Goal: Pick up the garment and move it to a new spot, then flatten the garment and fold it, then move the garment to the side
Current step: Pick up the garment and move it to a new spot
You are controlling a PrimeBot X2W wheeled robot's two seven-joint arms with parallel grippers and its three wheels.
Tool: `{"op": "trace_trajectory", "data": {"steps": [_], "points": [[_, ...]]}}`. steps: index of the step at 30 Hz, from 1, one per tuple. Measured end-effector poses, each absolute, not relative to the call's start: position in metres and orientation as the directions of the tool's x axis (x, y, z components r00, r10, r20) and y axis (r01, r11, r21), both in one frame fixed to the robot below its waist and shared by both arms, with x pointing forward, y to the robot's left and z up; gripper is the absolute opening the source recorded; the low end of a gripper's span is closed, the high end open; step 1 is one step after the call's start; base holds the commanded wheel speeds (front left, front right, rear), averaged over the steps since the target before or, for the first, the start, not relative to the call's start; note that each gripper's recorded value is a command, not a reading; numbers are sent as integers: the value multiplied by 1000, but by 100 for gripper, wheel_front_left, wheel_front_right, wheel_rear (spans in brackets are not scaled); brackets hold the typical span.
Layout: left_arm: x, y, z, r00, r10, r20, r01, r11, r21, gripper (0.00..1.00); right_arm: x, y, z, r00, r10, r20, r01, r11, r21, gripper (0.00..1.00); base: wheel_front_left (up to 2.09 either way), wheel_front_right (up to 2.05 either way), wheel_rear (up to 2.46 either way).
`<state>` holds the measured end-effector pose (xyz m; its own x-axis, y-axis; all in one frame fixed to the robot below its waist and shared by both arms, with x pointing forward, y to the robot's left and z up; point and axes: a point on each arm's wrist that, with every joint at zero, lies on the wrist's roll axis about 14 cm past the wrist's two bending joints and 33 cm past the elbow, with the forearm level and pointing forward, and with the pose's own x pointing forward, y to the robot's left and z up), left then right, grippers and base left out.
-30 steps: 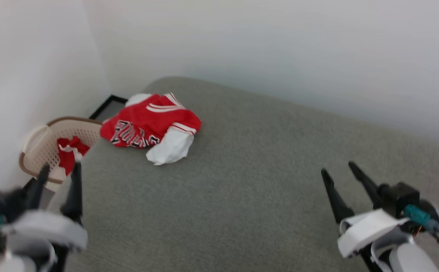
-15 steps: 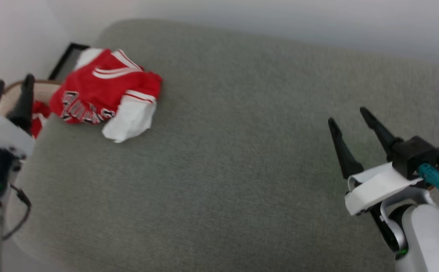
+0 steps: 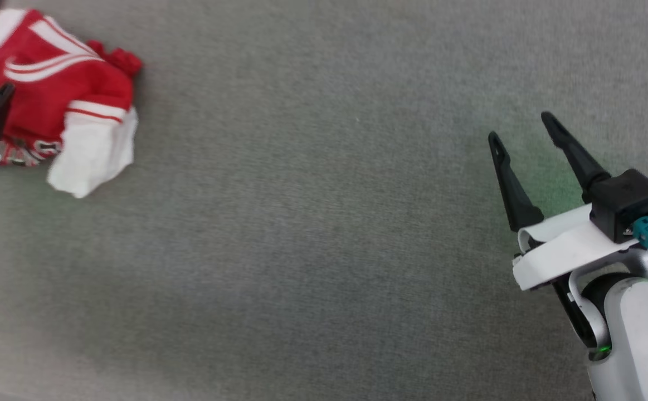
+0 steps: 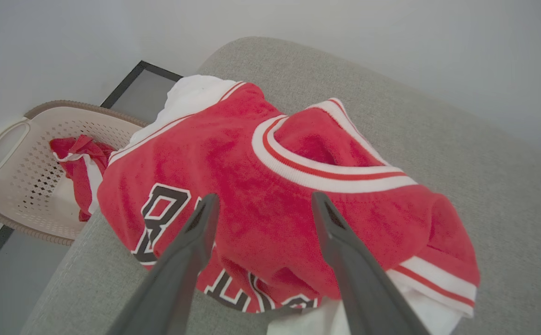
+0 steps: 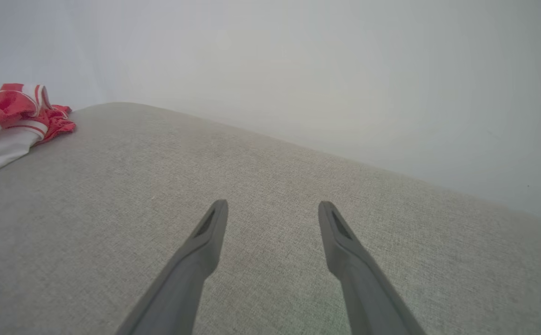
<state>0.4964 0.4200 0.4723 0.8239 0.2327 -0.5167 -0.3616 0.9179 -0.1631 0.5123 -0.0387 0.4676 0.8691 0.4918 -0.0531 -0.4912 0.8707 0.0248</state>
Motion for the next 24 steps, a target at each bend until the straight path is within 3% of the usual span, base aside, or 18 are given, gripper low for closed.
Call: {"op": "trace_trajectory", "data": {"steps": [8,15,16,17,18,24], "points": [[509,404,392,653,191,-733,-367,926,-85,100,522,-55,437,884,453,-116,-453,891,31,100,0,0,0],[522,400,366,594,182,-783,-371,926,-66,100,525,-67,422,893,425,-150,-426,904,33,100,0,0,0],[523,399,364,589,180,-788,-372,926,-66,72,524,-68,420,893,422,-156,-423,906,31,100,0,0,0],[524,399,363,585,179,-791,-374,925,-68,18,524,-69,419,894,419,-158,-420,907,31,100,0,0,0],[525,399,363,588,180,-789,-381,921,-74,0,524,-70,419,895,417,-159,-418,908,31,100,0,0,0],[527,401,376,625,200,-755,-379,923,-70,0,523,-70,429,899,414,-140,-414,910,30,100,0,0,0]]}}
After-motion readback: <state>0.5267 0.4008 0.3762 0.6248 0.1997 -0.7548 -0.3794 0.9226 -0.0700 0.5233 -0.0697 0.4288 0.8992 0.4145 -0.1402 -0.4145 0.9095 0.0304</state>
